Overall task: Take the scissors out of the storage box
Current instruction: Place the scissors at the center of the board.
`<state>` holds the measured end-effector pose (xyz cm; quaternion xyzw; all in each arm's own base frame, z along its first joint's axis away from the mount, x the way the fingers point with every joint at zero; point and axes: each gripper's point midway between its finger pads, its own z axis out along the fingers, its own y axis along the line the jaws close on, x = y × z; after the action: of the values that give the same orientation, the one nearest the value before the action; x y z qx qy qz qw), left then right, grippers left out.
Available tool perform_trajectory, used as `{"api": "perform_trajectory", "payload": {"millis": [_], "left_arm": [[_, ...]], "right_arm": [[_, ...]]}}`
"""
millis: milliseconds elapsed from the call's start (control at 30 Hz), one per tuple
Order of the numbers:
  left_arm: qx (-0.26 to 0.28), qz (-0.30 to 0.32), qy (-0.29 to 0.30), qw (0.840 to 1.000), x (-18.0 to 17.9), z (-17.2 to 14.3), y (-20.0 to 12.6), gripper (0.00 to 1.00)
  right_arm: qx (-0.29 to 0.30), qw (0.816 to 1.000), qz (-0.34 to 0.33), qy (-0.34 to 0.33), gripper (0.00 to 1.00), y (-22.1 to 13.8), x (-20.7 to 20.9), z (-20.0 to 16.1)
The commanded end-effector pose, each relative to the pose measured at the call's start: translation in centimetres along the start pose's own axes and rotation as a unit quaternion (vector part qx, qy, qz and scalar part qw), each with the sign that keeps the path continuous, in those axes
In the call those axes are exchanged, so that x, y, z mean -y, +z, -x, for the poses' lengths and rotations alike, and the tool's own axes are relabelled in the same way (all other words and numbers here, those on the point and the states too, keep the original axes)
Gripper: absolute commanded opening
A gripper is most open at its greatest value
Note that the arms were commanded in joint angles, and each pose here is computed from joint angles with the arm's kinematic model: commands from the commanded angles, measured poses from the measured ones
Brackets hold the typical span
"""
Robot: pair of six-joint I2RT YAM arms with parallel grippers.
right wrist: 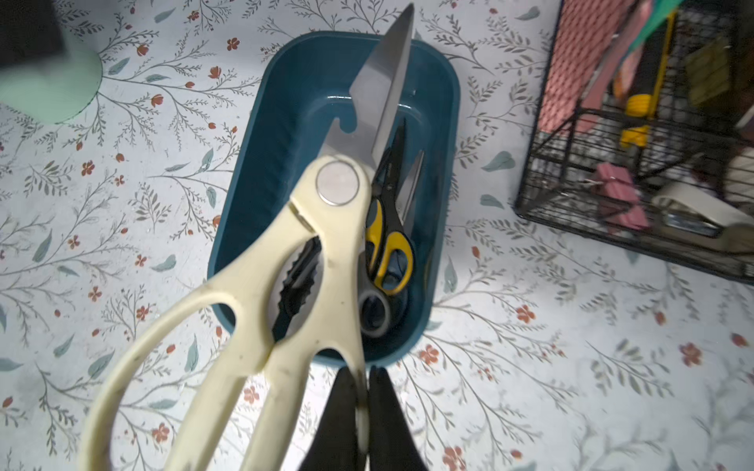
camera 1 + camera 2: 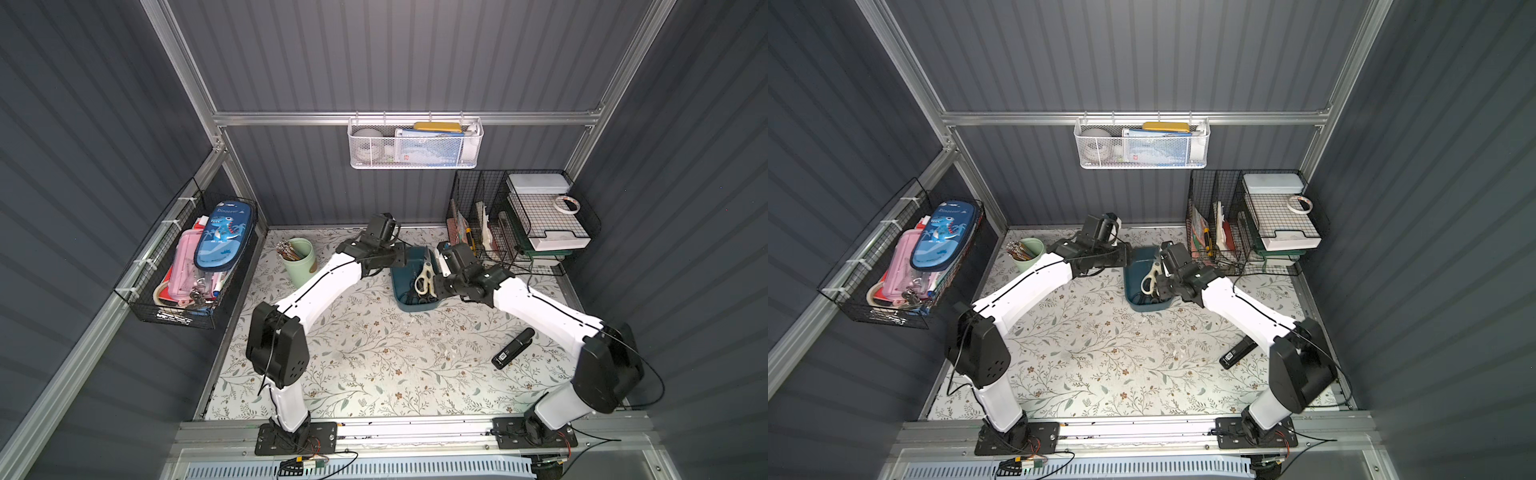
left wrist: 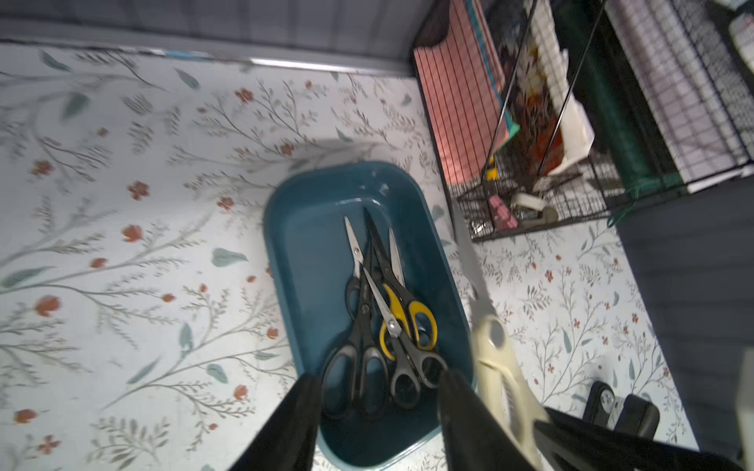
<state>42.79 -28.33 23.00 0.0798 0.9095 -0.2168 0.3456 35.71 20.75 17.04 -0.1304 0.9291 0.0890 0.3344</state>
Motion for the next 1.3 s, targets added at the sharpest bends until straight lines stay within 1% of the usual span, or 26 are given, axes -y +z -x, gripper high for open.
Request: {"api": "perform_trajectory", "payload": {"millis": [0,100,167,267,400,533,633,800,867,967,1100,1167,1267], "left_arm": [[-0.012,0.026,-0.001,1.0,-2.3,-0.2,0.2,0.53],[-0.009,0.029,-0.003,1.0,-2.8,0.3,0.4,0.57],[-0.005,0.026,0.001,1.0,-2.8,0.8,0.5,0.58],[-0.007,0.031,0.012,0.999,-2.8,1.3,1.0,0.59],[-0.005,0.045,0.023,0.999,-3.2,1.5,1.2,0.6],[-0.002,0.044,0.026,0.999,-3.2,1.6,1.3,0.61],[-0.001,0.047,0.028,0.999,-3.3,1.6,1.3,0.61],[0.01,0.051,0.033,0.998,-3.4,2.4,0.7,0.61],[0.013,0.052,0.036,0.998,-3.3,2.6,0.5,0.62],[0.017,0.053,0.038,0.998,-3.3,2.9,0.3,0.62],[0.022,0.043,0.038,0.998,-2.9,3.2,0.5,0.61],[0.028,0.051,0.05,0.997,-3.2,3.5,0.6,0.61],[0.031,0.058,0.056,0.996,-3.4,3.6,0.5,0.61]], "right_arm": [[-0.038,0.999,-0.018,-0.017,0.0,-1.1,1.3,-3.9],[-0.066,0.998,-0.017,-0.019,0.0,-2.0,1.7,-7.3],[-0.073,0.997,-0.009,-0.016,0.0,-2.2,1.7,-9.2],[-0.079,0.997,0.005,-0.015,0.0,-2.3,1.2,-11.3],[-0.107,0.994,-0.001,-0.027,0.0,-1.6,1.1,-13.7],[-0.141,0.989,-0.004,-0.041,0.0,-0.6,0.4,-14.9],[-0.164,0.985,-0.018,-0.053,0.0,0.5,0.2,-15.4],[-0.192,0.98,-0.036,-0.043,0.0,1.3,-0.2,-16.0],[-0.192,0.98,-0.043,-0.034,0.0,1.3,-0.4,-16.2],[-0.167,0.984,-0.055,-0.032,0.0,0.6,-0.6,-15.8],[-0.122,0.99,-0.073,-0.013,0.0,-1.3,0.1,-14.1],[-0.108,0.991,-0.079,-0.001,0.0,-2.5,0.6,-13.6],[-0.096,0.992,-0.083,0.014,0.0,-3.9,1.3,-13.8]]}}
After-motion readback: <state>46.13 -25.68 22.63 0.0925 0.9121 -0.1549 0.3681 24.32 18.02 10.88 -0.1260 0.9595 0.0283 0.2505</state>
